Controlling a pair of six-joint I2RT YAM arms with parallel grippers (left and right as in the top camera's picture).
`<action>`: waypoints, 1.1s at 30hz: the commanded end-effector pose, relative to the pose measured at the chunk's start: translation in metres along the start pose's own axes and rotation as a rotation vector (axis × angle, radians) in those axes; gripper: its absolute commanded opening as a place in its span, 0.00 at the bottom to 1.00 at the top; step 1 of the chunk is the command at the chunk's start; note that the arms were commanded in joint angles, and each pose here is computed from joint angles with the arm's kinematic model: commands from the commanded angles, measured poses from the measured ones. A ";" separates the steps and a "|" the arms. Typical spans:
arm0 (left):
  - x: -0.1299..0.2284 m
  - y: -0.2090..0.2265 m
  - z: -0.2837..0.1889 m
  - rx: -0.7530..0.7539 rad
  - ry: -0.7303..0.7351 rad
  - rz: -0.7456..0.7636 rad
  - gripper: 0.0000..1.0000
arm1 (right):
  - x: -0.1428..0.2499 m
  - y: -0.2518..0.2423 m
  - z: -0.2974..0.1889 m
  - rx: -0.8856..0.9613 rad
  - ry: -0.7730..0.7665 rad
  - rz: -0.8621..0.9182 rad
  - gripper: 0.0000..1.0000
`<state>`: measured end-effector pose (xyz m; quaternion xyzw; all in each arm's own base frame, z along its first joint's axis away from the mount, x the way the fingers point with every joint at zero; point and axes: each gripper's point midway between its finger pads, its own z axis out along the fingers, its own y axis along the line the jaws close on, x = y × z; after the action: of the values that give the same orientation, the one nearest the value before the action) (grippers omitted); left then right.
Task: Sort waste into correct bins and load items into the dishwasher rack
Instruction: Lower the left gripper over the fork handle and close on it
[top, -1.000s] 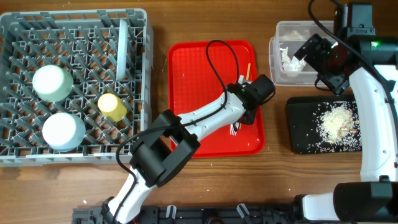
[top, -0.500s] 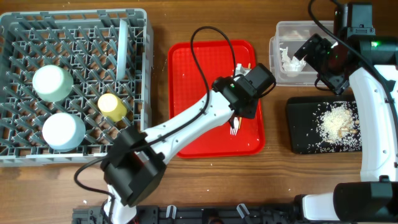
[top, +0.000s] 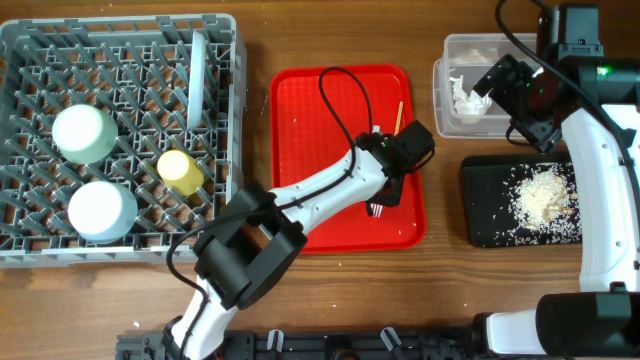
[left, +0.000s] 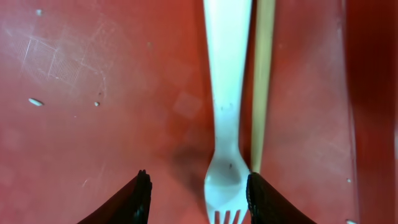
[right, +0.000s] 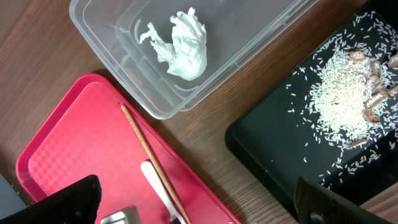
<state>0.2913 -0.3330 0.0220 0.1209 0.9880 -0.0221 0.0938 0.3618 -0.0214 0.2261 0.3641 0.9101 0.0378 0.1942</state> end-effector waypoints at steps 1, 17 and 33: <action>0.002 -0.004 0.006 0.011 0.006 -0.015 0.48 | -0.008 0.000 -0.013 -0.012 -0.046 0.020 1.00; -0.012 0.000 0.028 -0.012 -0.040 -0.029 0.46 | -0.007 0.000 -0.013 -0.012 -0.045 0.020 1.00; -0.038 0.010 -0.013 0.042 -0.118 -0.083 0.47 | -0.008 0.000 -0.013 -0.012 -0.046 0.020 1.00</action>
<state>0.3166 -0.3429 0.0358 0.0989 0.9838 -0.0575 0.1380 0.3617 -0.0214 0.2261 0.3641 0.9102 0.0377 0.1940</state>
